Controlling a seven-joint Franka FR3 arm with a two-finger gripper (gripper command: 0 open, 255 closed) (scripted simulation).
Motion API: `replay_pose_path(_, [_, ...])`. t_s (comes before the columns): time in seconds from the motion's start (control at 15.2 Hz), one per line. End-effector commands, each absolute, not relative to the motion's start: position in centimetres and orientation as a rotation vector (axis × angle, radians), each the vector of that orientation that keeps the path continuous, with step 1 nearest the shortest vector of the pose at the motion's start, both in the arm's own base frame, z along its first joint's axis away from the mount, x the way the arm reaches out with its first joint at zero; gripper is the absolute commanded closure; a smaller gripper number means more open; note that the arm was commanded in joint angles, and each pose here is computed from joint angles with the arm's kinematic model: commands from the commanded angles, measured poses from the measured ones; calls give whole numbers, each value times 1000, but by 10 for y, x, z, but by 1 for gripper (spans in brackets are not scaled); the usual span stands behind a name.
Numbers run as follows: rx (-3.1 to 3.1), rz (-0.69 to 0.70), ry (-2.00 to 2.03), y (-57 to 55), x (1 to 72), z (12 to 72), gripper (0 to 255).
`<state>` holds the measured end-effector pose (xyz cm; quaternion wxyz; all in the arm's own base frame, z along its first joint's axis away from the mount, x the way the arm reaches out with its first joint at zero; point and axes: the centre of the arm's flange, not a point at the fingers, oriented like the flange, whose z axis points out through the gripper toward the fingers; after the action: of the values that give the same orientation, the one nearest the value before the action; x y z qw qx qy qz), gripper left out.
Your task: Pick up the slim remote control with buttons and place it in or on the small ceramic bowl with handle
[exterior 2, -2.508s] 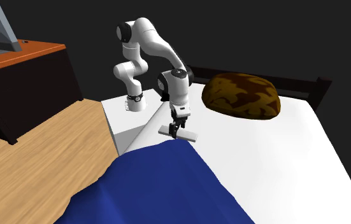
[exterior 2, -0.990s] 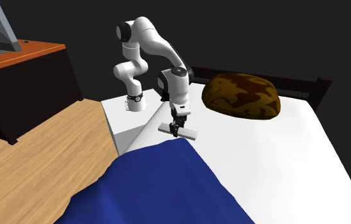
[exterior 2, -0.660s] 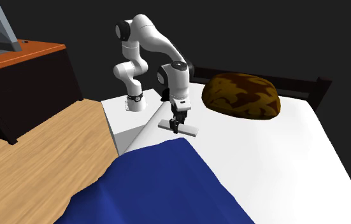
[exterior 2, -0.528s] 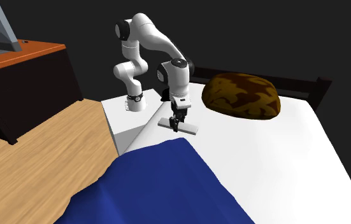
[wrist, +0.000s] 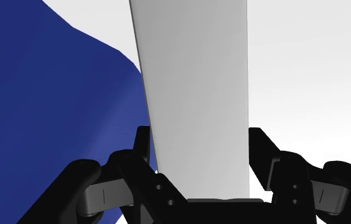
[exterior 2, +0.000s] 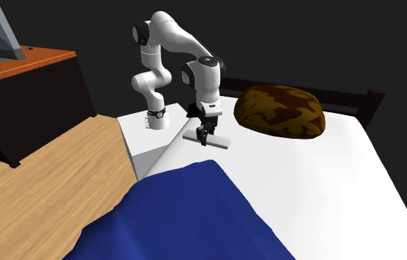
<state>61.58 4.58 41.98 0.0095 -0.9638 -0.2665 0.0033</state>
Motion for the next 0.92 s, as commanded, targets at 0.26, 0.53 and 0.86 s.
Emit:
replay_pose_path(0.26, [-3009,10,-833,45,616,453,255])
replay_pose_path(0.53, [-3009,10,-833,45,616,474,255])
replay_pose_path(0.86, [-3009,10,-833,65,568,478,255])
